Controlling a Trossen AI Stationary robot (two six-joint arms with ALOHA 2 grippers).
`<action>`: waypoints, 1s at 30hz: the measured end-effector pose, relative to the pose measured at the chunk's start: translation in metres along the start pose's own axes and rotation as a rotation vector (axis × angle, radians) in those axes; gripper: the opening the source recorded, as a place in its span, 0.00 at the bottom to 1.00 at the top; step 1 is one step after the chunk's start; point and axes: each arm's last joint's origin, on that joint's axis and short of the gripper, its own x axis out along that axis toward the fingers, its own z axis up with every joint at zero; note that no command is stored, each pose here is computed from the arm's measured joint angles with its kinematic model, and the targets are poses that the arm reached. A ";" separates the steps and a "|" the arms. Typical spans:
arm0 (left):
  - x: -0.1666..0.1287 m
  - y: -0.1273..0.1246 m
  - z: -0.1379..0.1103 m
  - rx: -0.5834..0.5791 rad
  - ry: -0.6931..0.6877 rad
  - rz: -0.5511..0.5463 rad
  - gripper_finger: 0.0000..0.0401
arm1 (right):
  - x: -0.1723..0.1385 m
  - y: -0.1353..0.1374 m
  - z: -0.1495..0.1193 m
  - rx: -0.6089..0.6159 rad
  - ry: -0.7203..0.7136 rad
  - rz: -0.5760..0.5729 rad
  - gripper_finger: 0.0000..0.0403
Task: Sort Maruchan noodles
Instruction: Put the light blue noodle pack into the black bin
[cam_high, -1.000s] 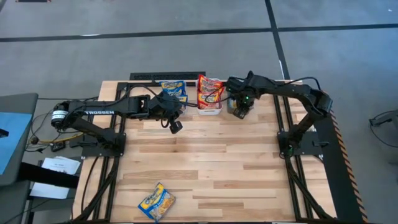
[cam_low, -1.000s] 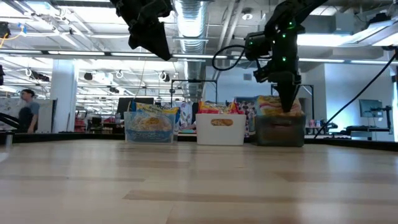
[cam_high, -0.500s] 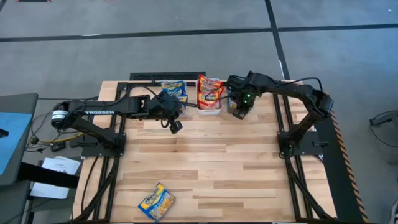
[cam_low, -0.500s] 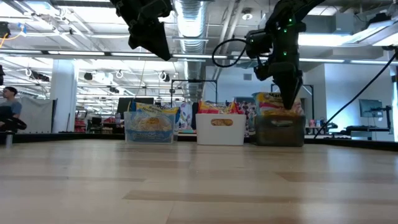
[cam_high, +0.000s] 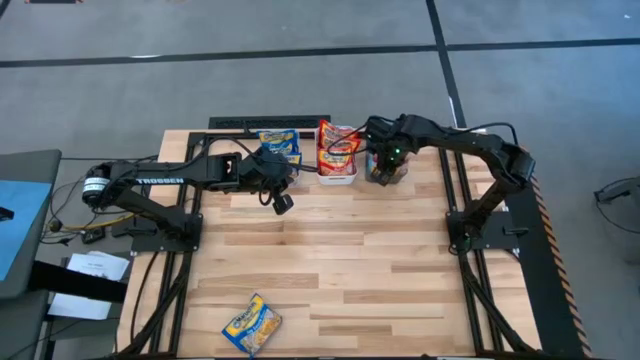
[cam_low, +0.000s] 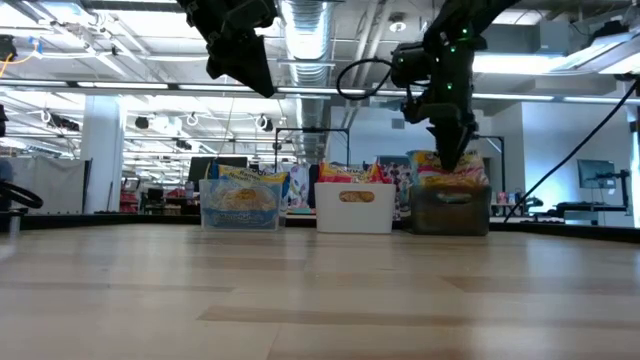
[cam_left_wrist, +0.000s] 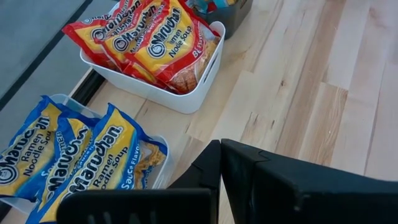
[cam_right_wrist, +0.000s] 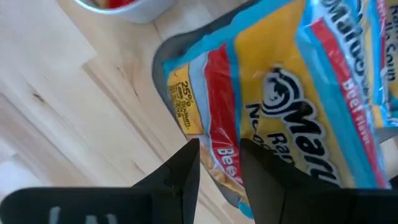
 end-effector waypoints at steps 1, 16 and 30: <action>0.000 0.000 0.000 0.000 0.000 0.000 0.00 | 0.002 -0.001 -0.001 0.004 0.005 -0.001 0.34; 0.000 0.000 0.000 0.009 -0.001 0.001 0.00 | 0.018 0.001 -0.004 0.061 -0.011 0.072 0.34; 0.000 0.000 0.000 0.003 0.000 0.000 0.00 | -0.006 0.003 0.001 0.065 -0.013 0.077 0.34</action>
